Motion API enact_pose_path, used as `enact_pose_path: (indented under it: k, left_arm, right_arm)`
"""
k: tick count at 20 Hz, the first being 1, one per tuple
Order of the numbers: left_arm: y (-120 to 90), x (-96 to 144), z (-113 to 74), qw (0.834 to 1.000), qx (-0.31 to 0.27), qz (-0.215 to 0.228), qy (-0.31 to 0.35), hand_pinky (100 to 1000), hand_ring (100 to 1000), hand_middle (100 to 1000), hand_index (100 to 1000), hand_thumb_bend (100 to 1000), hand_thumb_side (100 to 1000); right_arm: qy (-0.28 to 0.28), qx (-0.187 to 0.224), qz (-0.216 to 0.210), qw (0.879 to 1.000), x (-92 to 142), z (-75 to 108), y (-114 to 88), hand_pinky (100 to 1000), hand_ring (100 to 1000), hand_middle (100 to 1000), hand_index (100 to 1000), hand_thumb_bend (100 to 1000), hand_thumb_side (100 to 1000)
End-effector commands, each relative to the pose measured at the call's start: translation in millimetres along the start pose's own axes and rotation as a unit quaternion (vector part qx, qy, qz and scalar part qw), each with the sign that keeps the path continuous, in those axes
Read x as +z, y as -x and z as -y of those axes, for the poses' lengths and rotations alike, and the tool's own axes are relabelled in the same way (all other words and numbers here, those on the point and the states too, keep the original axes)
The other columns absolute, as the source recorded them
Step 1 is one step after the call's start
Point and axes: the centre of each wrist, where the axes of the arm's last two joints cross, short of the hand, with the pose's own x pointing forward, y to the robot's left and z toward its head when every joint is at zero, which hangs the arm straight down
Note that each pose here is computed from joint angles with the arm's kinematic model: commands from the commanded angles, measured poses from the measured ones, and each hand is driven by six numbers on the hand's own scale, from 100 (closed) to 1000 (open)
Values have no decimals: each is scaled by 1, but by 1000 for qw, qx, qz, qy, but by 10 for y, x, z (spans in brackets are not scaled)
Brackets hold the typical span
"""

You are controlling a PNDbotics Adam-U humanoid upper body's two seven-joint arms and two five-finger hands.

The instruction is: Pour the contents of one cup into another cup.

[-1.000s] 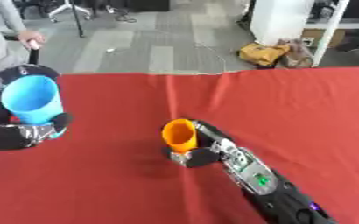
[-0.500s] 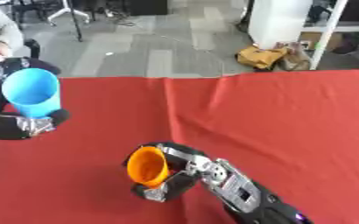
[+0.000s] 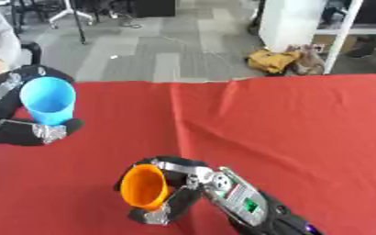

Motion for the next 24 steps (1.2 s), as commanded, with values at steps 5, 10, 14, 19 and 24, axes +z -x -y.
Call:
enact_pose_path:
  k: [5, 10, 14, 19, 24]
  left_arm:
    - [-161, -236, 43, 998, -46, 50, -15, 424, 479, 523, 710, 533, 100]
    - [-187, -267, 90, 996, -59, 62, -9, 425, 478, 519, 711, 536, 100]
    - [-208, -280, 122, 995, -76, 72, 5, 420, 469, 509, 711, 540, 100]
    - [-200, -284, 169, 990, -112, 81, 38, 412, 457, 495, 712, 549, 100]
    - [-228, -311, 192, 979, -158, 104, 72, 398, 435, 472, 715, 561, 100]
  right_arm:
    - [-24, -90, -18, 995, -104, -59, 142, 688, 514, 552, 753, 215, 100]
    - [-28, -121, -13, 992, -113, -34, 117, 689, 516, 553, 753, 214, 100]
    - [-31, -124, -11, 992, -120, -28, 93, 690, 517, 554, 754, 217, 100]
    - [-32, -123, -10, 992, -125, -24, 80, 690, 517, 554, 754, 217, 100]
    - [-32, -123, -11, 992, -123, -24, 85, 690, 517, 555, 755, 216, 100]
